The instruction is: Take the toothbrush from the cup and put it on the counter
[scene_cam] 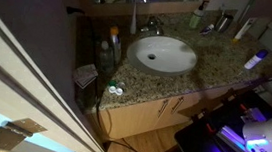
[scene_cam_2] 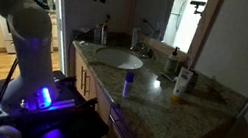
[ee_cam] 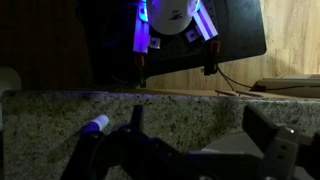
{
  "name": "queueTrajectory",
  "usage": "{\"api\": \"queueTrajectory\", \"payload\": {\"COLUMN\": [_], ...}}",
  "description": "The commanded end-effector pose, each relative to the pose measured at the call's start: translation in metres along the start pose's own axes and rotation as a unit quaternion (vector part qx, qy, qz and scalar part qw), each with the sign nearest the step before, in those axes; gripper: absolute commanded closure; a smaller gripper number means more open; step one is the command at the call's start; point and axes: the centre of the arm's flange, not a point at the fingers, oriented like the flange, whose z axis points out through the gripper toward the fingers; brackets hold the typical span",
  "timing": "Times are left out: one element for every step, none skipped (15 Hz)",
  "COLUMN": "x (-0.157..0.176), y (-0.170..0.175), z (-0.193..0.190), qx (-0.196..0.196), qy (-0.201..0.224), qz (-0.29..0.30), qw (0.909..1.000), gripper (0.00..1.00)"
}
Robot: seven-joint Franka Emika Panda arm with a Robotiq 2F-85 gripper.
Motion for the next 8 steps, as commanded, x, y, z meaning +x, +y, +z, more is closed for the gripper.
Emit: {"api": "queueTrajectory", "payload": {"x": [0.000, -0.009, 0.007, 0.015, 0.018, 0.019, 0.019, 0.017], "y": [0.000, -0.006, 0.039, 0.060, 0.089, 0.112, 0.141, 0.169], "z": [0.000, 0.004, -0.010, -0.015, -0.021, -0.024, -0.028, -0.033], "qx": [0.000, 0.024, 0.057, 0.065, 0.080, 0.097, 0.120, 0.142], "qy": [0.000, -0.004, -0.012, -0.011, -0.011, -0.009, -0.007, -0.007], "qz": [0.000, 0.023, 0.059, 0.077, 0.096, 0.119, 0.144, 0.169], "qw": [1.0000, 0.9994, 0.9965, 0.9948, 0.9921, 0.9881, 0.9823, 0.9753], "gripper": [0.00, 0.00, 0.00, 0.00, 0.00, 0.00, 0.00, 0.00]}}
